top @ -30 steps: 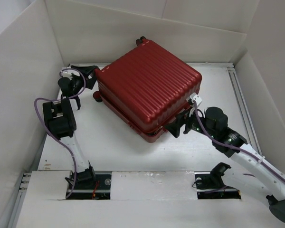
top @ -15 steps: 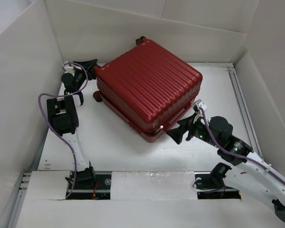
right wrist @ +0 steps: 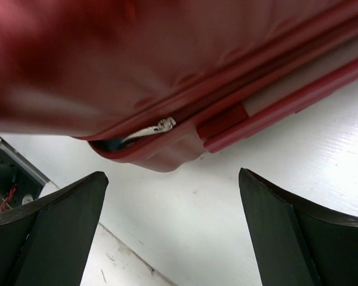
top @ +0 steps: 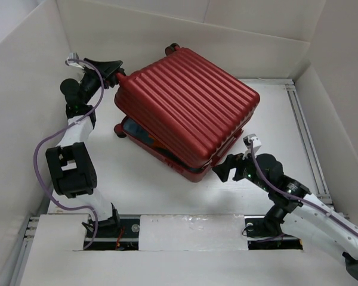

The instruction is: Pack the luggage

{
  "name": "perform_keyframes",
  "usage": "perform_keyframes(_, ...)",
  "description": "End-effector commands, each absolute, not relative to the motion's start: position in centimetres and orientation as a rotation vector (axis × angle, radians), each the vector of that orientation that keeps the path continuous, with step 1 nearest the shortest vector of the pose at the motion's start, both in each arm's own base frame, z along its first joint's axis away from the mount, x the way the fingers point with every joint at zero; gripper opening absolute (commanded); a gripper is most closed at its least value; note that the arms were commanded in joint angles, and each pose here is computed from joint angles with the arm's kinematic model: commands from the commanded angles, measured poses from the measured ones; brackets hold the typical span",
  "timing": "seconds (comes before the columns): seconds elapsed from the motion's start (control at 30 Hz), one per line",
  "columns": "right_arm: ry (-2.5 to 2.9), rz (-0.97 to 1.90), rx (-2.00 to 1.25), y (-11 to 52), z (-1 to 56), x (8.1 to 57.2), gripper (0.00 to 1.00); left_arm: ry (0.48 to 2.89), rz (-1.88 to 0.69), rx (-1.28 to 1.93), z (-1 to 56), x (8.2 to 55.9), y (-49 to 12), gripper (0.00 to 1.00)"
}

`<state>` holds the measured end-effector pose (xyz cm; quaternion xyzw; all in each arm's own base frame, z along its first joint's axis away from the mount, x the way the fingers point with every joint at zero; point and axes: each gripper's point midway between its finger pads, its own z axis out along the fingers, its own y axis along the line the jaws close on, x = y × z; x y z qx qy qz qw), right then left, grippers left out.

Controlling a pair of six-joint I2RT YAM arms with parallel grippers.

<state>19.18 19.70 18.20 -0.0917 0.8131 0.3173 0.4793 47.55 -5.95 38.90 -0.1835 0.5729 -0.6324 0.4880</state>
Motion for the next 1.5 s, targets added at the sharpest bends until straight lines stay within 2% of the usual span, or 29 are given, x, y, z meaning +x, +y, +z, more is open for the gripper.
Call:
perform_keyframes(0.0, 1.923, 0.802, -0.178, 19.9, 19.7, 19.6, 0.97, 1.152, -1.525, -0.175, 47.9, 41.5, -6.4, 0.00)
perform_keyframes(0.1, 1.908, 0.790, -0.160, 19.7, 19.5, 19.9, 0.97, 1.100, -1.580, -0.136, 49.8, 40.1, -6.7, 0.00)
perform_keyframes(0.17, 1.907, 0.791, -0.159, 19.7, 19.2, 20.0, 0.97, 1.117, -1.577, -0.156, 51.0, 40.8, -6.5, 0.00)
perform_keyframes(0.2, 1.924, 0.781, -0.162, 19.8, 18.7, 20.1, 0.97, 1.091, -1.557, -0.111, 53.5, 40.2, -6.6, 0.00)
perform_keyframes(0.4, 1.991, 0.771, -0.192, 21.0, 17.4, 20.6, 0.96, 1.107, -1.565, -0.176, 55.0, 42.8, -5.6, 0.00)
perform_keyframes(0.43, 1.992, 0.770, -0.211, 21.2, 17.5, 20.6, 0.96, 1.087, -1.558, -0.144, 57.2, 42.4, -5.6, 0.00)
perform_keyframes(0.53, 2.004, 0.763, -0.214, 21.3, 17.3, 20.8, 0.96, 1.100, -1.522, -0.173, 57.1, 43.3, -5.3, 0.00)
perform_keyframes(0.67, 1.976, 0.768, -0.201, 21.2, 17.4, 20.9, 0.96, 1.116, -1.585, -0.195, 53.7, 42.7, -5.6, 0.00)
perform_keyframes(0.73, 1.936, 0.825, -0.236, 22.0, 18.1, 20.6, 0.86, 1.113, -1.591, -0.188, 52.4, 42.3, -5.4, 0.00)
perform_keyframes(0.77, 1.926, 0.877, -0.272, 22.6, 18.2, 20.0, 0.70, 1.121, -1.594, -0.201, 51.6, 42.5, -5.4, 0.00)
perform_keyframes(0.8, 1.914, 0.902, -0.286, 23.0, 18.2, 19.8, 0.49, 1.150, -1.603, -0.248, 49.5, 43.1, -5.2, 0.00)
perform_keyframes(0.9, 1.840, 0.955, -0.324, 23.9, 19.4, 19.6, 0.52, 1.162, -1.598, -0.263, 47.8, 43.0, -5.2, 0.00)
perform_keyframes(0.97, 1.798, 0.965, -0.346, 24.5, 19.7, 20.0, 0.66, 1.169, -1.592, -0.269, 47.0, 43.2, -5.2, 0.00)
perform_keyframes(1.0, 1.790, 0.968, -0.345, 24.7, 19.9, 20.2, 0.68, 1.162, -1.590, -0.257, 47.2, 43.0, -5.2, 0.00)
perform_keyframes(1.13, 1.760, 0.955, -0.343, 25.6, 20.1, 21.5, 0.68, 1.156, -1.596, -0.233, 47.8, 42.7, -5.4, 0.00)
perform_keyframes(1.23, 1.824, 0.859, -0.266, 25.4, 18.2, 23.6, 0.66, 1.158, -1.596, -0.218, 48.4, 42.5, -5.6, 0.00)
perform_keyframes(1.33, 1.877, 0.787, -0.133, 24.7, 16.5, 25.3, 0.48, 1.159, -1.596, -0.219, 48.9, 42.3, -5.6, 0.00)
perform_keyframes(1.37, 1.894, 0.712, -0.060, 23.5, 15.3, 26.0, 0.40, 1.159, -1.588, -0.214, 48.8, 42.3, -5.6, 0.00)
perform_keyframes(1.4, 1.908, 0.678, -0.021, 22.9, 14.7, 26.4, 0.26, 1.159, -1.580, -0.209, 48.7, 42.2, -5.6, 0.00)
perform_keyframes(1.47, 1.995, 0.531, 0.120, 20.1, 11.9, 26.4, 0.09, 1.172, -1.576, -0.224, 48.1, 42.4, -5.6, 0.00)
